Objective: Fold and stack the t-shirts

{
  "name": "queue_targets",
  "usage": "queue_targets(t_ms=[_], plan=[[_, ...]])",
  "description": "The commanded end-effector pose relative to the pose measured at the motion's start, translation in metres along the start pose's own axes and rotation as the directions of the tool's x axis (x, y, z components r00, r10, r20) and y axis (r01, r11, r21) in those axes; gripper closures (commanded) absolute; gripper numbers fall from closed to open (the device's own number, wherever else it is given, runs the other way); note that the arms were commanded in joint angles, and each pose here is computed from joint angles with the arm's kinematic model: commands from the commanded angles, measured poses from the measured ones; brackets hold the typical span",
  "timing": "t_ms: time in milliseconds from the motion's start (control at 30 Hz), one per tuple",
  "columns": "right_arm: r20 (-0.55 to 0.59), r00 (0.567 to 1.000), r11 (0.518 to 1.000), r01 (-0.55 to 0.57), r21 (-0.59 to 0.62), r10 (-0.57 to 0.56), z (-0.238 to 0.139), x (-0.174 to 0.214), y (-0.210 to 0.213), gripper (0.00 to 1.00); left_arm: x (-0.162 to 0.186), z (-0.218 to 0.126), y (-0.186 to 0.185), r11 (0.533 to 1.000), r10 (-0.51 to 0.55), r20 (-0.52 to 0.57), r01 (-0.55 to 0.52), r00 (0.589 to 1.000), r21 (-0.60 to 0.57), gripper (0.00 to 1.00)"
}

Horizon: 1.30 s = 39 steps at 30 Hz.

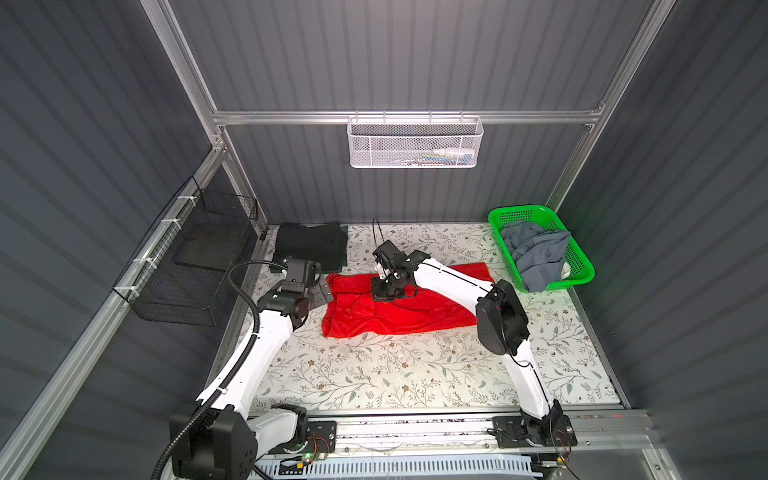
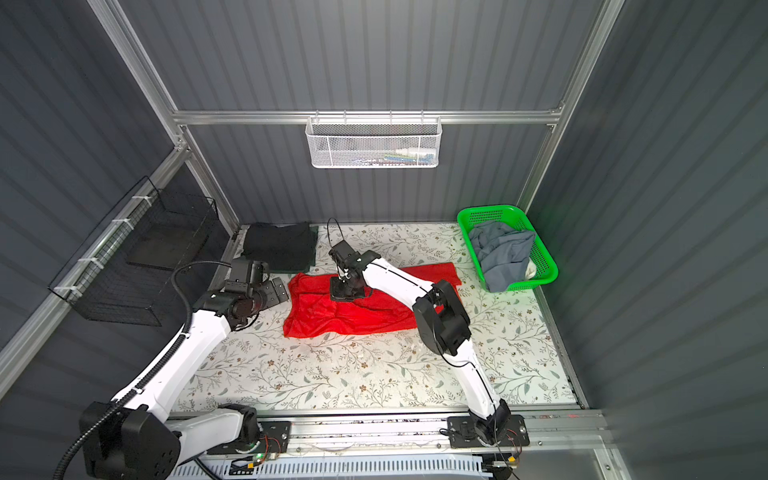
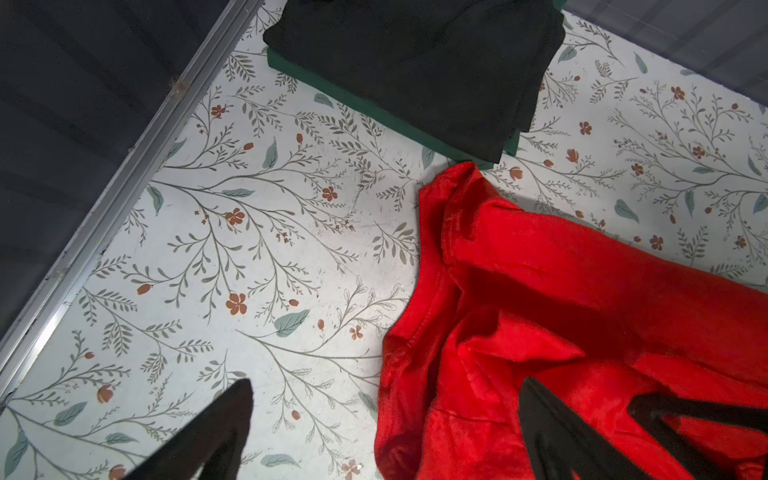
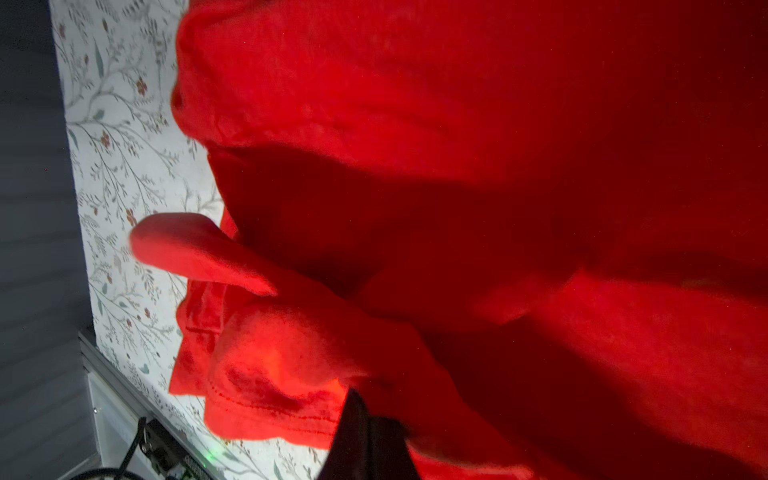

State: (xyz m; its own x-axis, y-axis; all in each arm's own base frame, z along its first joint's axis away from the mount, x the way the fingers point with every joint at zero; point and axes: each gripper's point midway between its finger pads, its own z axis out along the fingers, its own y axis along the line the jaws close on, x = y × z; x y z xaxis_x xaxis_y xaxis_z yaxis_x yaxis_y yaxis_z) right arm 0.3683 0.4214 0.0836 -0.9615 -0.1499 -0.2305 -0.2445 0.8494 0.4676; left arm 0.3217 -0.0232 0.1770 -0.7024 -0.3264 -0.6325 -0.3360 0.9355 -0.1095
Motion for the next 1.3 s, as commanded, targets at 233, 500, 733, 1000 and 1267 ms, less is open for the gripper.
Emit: queue_targets(t_ms=[233, 500, 733, 1000, 1267], plan=[[0.051, 0.995, 0.995, -0.092, 0.039, 0.09, 0.012, -0.057, -0.039, 0.94, 0.015, 0.005, -0.011, 0.995, 0.059, -0.045, -0.055, 0.997, 0.082, 0.0], [0.094, 0.992, 0.987, -0.096, 0.128, 0.084, -0.03, -0.086, -0.08, 0.54, 0.048, 0.001, -0.058, 0.952, 0.277, -0.047, -0.268, 0.96, 0.145, 0.01], [0.237, 0.963, 0.946, -0.188, 0.264, 0.125, -0.115, -0.062, -0.166, 0.36, 0.082, 0.014, -0.146, 0.867, 0.402, -0.083, -0.349, 0.912, 0.356, 0.25], [0.186, 0.947, 0.876, -0.314, 0.367, 0.261, -0.116, 0.024, -0.259, 0.42, 0.104, 0.062, -0.168, 0.885, 0.418, -0.177, -0.356, 0.891, 0.301, 0.33], [0.075, 0.962, 0.84, -0.266, 0.473, 0.262, -0.087, 0.035, -0.292, 0.45, 0.125, 0.112, -0.182, 0.895, 0.43, -0.265, -0.367, 0.863, 0.254, 0.38]])
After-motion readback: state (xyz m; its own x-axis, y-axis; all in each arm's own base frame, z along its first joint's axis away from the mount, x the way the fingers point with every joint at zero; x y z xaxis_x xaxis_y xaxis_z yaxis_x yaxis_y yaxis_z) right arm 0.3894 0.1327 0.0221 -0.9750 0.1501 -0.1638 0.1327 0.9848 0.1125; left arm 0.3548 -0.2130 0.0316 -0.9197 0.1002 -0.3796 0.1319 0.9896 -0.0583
